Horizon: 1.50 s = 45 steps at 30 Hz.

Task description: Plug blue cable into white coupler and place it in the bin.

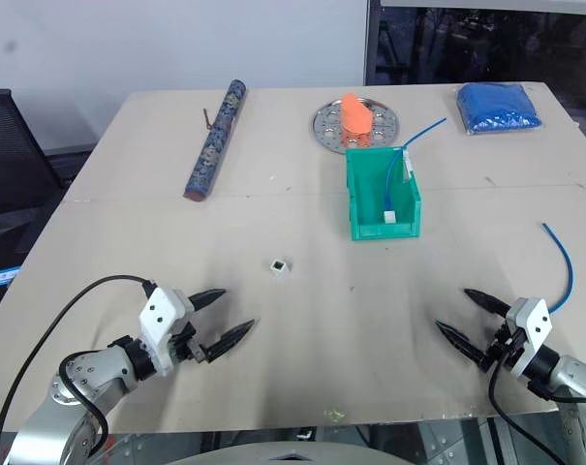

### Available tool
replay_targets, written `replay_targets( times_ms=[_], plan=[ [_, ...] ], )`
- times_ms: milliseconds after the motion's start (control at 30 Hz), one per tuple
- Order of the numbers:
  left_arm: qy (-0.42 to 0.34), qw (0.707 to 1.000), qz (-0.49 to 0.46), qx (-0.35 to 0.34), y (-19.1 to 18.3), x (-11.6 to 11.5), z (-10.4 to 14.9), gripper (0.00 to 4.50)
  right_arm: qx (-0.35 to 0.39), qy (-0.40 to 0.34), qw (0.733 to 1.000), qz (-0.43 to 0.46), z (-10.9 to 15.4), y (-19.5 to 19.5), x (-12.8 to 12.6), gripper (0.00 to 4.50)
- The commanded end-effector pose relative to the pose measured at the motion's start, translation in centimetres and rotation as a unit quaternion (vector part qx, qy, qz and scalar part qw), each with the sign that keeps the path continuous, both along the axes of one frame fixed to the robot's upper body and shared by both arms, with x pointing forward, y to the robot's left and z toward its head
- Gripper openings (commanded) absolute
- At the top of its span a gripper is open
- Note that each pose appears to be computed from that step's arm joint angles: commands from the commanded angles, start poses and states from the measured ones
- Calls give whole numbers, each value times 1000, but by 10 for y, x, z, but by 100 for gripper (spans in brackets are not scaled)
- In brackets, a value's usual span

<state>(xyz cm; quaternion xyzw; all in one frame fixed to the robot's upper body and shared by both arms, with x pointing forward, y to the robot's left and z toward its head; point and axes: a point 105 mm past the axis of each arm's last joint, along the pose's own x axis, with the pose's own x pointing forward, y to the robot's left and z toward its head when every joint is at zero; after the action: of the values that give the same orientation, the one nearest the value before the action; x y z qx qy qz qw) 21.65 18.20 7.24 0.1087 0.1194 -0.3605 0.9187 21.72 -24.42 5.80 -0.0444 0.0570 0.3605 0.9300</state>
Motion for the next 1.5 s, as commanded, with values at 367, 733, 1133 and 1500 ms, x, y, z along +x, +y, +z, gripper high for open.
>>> replay_targets(
  times_ms=[367,733,1133,1500],
  plan=[
    [-5,1000,-10,-21,-14,-18,-11,450,-21,20,1000,2,0,-13,-23,441],
    [-38,998,-32,-31,-21,-5,3,450,-29,-7,999,-20,19,-26,-16,441],
    [-61,958,-277,-36,-80,-10,81,450,-220,12,975,-36,64,-114,-19,441],
    [-44,954,-295,-13,-78,-26,71,450,-350,99,923,127,41,-120,11,441]
  ],
)
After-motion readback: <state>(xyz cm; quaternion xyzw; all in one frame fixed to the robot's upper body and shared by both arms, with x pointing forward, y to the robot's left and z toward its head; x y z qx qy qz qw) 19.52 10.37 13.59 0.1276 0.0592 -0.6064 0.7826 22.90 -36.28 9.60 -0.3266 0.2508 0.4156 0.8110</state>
